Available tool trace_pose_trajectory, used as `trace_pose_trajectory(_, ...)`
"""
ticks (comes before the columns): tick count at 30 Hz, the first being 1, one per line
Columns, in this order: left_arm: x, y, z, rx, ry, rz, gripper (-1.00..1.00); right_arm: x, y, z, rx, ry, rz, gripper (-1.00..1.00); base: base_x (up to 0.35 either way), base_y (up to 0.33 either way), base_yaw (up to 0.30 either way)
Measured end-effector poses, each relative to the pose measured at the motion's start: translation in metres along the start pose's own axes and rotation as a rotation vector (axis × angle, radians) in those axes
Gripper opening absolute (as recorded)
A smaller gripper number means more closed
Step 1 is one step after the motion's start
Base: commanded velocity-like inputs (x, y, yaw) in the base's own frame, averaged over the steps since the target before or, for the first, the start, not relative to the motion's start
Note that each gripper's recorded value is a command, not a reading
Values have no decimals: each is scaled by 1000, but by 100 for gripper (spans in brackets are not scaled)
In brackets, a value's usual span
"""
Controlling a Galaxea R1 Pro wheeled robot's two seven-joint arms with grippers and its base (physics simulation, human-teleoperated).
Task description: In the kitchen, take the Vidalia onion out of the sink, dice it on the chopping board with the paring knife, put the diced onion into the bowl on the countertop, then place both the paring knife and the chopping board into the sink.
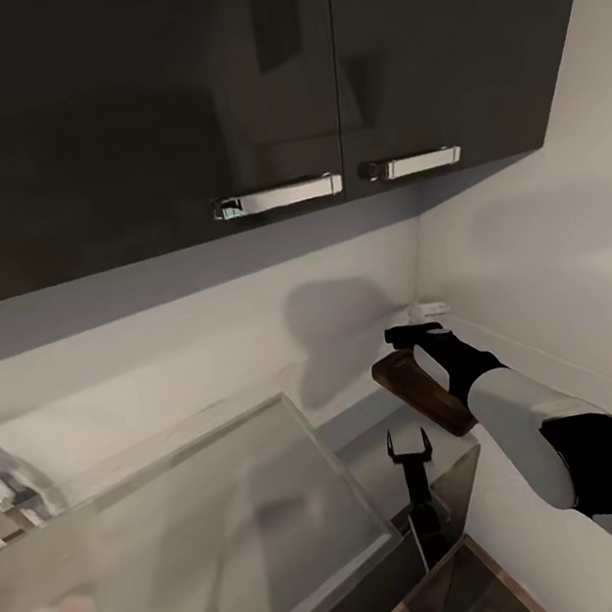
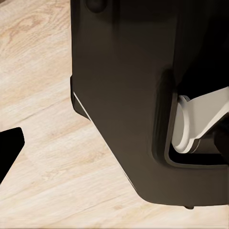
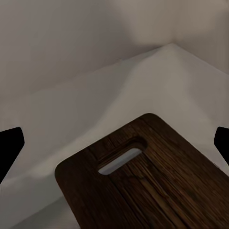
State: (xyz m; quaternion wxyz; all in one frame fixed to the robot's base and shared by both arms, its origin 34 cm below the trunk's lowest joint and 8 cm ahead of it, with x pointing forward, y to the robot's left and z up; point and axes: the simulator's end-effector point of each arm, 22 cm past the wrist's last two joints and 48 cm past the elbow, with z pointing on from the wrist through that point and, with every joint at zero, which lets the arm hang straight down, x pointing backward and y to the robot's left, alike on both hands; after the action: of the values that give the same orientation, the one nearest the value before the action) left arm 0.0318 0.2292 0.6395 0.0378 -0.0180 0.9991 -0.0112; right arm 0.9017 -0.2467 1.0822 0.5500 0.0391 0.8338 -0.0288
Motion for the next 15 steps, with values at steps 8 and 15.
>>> trace_pose_trajectory(8,5,0,-2,-1,13,-1,100,8,0,5,1,10,-1,100,0,0,0)
trace_pose_trajectory(15,8,0,-3,0,24,-2,100,15,-5,10,8,21,-2,100,0,0,0)
